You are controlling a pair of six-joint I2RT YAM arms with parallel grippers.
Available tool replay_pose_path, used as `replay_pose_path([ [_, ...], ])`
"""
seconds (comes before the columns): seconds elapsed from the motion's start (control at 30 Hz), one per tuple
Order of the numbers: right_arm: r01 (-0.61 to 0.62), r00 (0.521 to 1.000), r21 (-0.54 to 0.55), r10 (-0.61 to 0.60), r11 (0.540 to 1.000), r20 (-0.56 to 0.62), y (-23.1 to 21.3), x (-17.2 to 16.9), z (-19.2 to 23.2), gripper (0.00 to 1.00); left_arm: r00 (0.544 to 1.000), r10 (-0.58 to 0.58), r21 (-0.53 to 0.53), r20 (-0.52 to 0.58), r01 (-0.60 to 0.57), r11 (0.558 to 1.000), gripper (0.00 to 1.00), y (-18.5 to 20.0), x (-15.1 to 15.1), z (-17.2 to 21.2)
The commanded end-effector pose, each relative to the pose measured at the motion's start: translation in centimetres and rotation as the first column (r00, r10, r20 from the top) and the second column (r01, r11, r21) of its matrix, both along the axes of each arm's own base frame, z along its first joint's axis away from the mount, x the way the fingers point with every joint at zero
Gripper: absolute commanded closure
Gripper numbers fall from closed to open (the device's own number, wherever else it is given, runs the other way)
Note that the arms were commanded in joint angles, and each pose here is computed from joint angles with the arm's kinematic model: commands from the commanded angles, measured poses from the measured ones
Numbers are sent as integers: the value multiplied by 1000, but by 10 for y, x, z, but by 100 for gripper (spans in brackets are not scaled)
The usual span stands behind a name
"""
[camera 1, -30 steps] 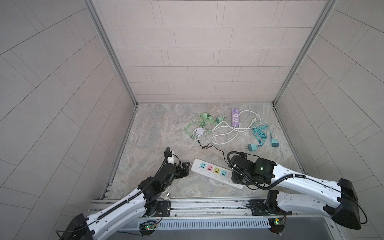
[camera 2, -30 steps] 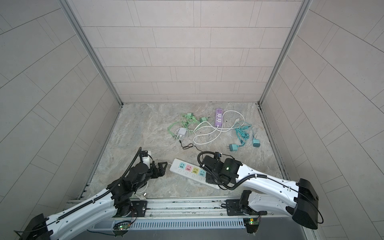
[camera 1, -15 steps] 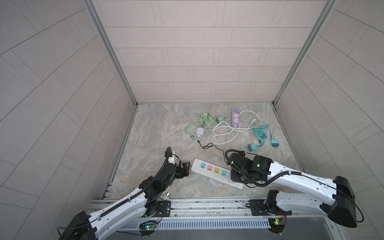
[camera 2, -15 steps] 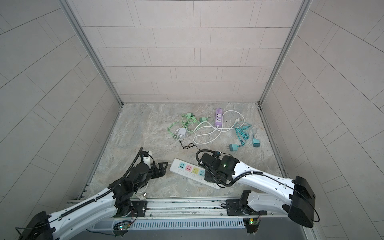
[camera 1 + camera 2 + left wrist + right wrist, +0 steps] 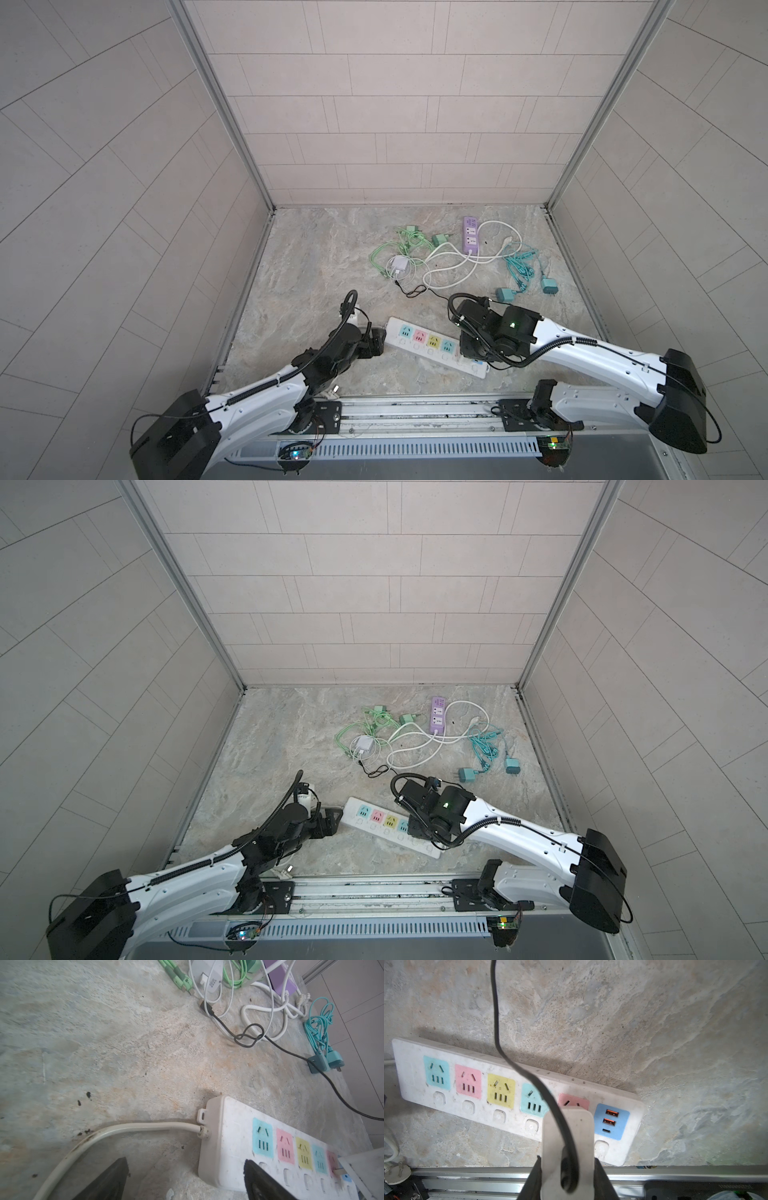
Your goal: Insert the plug
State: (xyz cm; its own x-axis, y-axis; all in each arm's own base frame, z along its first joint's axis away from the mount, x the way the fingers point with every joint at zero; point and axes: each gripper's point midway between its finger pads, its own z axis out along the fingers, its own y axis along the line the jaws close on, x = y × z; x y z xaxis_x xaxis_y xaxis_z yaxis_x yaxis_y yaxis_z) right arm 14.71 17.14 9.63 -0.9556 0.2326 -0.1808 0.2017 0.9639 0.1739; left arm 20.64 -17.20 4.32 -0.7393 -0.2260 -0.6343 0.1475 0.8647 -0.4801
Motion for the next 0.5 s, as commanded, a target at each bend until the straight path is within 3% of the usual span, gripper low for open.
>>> replay_pose_path([
  [0.0,28,999,-25,-29,999,-32,-4,-4,-24,100,998,-50,-65,40,52,997,10,-18,3,13],
  [0.2,61,998,8,-61,998,2,-10,-5,-27,100,994,-108,-62,32,110,992,19,-32,-10,9],
  [0.47,56,998,-13,-55,998,38,-20,-11,-25,100,987,-159,-36,37,161,986,19,-47,-28,2],
])
